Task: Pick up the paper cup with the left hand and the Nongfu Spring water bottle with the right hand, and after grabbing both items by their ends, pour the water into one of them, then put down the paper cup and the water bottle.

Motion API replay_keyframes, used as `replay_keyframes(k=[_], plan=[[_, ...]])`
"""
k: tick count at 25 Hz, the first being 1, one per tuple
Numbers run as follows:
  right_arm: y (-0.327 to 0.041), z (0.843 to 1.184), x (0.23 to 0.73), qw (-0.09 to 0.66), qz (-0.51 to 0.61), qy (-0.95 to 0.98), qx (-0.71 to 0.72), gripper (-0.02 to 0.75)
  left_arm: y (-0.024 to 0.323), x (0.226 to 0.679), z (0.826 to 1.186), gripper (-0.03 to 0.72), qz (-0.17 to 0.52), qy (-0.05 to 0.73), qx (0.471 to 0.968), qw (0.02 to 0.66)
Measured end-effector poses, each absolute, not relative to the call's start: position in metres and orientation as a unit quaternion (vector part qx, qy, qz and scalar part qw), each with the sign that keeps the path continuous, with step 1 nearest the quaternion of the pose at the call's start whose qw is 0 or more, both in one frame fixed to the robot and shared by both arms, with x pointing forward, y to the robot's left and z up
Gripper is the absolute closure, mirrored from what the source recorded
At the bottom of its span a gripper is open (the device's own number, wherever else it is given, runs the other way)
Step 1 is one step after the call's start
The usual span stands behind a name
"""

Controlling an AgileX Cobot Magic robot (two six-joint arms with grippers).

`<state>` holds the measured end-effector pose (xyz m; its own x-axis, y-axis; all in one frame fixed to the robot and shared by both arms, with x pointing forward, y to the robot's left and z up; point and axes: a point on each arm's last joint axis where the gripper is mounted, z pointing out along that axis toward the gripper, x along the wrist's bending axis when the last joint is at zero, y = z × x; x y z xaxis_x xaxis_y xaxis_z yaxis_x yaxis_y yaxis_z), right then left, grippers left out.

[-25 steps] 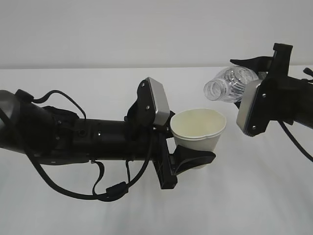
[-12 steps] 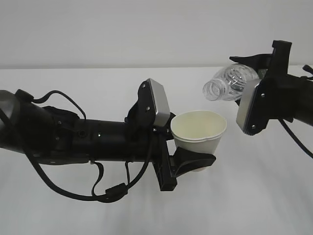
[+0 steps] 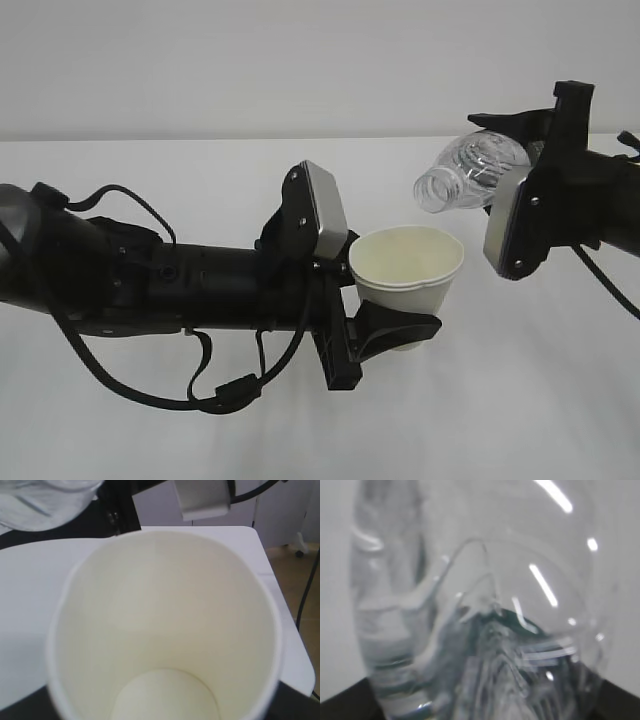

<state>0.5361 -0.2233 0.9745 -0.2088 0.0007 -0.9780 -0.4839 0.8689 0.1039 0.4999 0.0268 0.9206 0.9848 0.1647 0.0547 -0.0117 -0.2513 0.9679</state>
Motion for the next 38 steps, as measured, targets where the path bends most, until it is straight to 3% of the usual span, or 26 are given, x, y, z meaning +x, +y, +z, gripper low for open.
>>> replay_keyframes(k=[38], plan=[[-0.2228, 0.9800, 0.5401, 0.629, 0.160, 0.732, -0.208, 0.253, 0.0271, 0.5033, 0.9223, 0.249, 0.078, 0.072, 0.780, 0.617]])
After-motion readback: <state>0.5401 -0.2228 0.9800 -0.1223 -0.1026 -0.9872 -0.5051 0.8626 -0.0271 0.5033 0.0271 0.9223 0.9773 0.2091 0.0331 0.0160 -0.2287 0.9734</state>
